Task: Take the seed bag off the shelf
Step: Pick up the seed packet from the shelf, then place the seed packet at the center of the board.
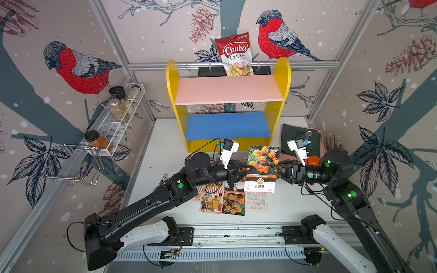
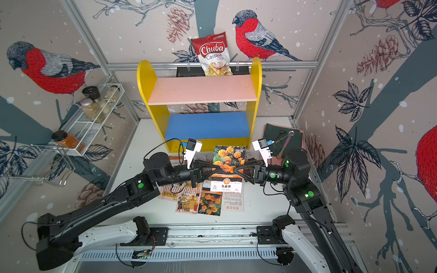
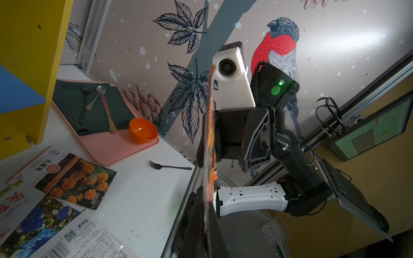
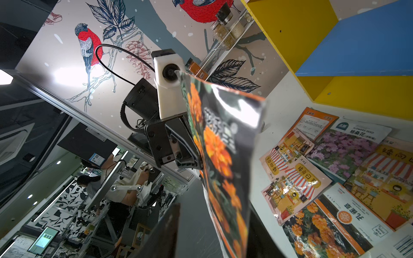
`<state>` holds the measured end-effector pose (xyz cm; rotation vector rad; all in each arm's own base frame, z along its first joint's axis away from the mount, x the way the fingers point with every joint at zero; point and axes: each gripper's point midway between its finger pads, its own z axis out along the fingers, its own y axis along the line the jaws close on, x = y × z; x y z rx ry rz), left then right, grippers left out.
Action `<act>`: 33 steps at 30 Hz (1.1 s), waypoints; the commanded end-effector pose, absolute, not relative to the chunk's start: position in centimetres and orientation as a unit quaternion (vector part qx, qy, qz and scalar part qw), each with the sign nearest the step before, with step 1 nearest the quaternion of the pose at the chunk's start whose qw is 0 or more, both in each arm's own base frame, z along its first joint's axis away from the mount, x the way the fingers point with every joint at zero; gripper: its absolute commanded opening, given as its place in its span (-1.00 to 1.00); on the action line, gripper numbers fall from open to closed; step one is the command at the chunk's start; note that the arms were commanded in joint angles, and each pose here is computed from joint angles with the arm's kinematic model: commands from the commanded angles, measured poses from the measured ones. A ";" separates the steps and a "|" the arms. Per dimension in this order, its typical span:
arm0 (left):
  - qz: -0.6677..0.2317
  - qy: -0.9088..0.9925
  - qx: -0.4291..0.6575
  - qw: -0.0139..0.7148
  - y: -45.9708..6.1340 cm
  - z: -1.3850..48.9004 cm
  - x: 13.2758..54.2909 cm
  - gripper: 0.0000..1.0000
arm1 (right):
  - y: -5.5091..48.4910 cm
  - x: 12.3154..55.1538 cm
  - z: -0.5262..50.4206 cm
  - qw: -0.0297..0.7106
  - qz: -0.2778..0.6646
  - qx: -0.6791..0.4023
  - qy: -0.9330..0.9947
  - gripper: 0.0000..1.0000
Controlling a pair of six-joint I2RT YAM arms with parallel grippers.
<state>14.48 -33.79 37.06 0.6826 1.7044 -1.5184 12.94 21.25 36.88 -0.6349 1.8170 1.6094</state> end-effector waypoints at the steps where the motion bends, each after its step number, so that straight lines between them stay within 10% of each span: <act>1: -0.616 0.640 0.265 0.376 -33.4 38.8 14.0 -1.00 | 20.9 13.5 37.0 0.341 0.586 -0.239 0.695 0.80; 12: -0.662 0.647 0.191 0.326 -33.6 35.5 14.7 -1.00 | 16.0 16.2 37.3 0.443 0.396 -0.173 0.785 1.00; 33: -0.679 0.702 0.097 0.192 -42.7 24.3 17.3 -1.00 | 9.8 14.2 31.6 0.337 0.235 -0.055 0.910 0.96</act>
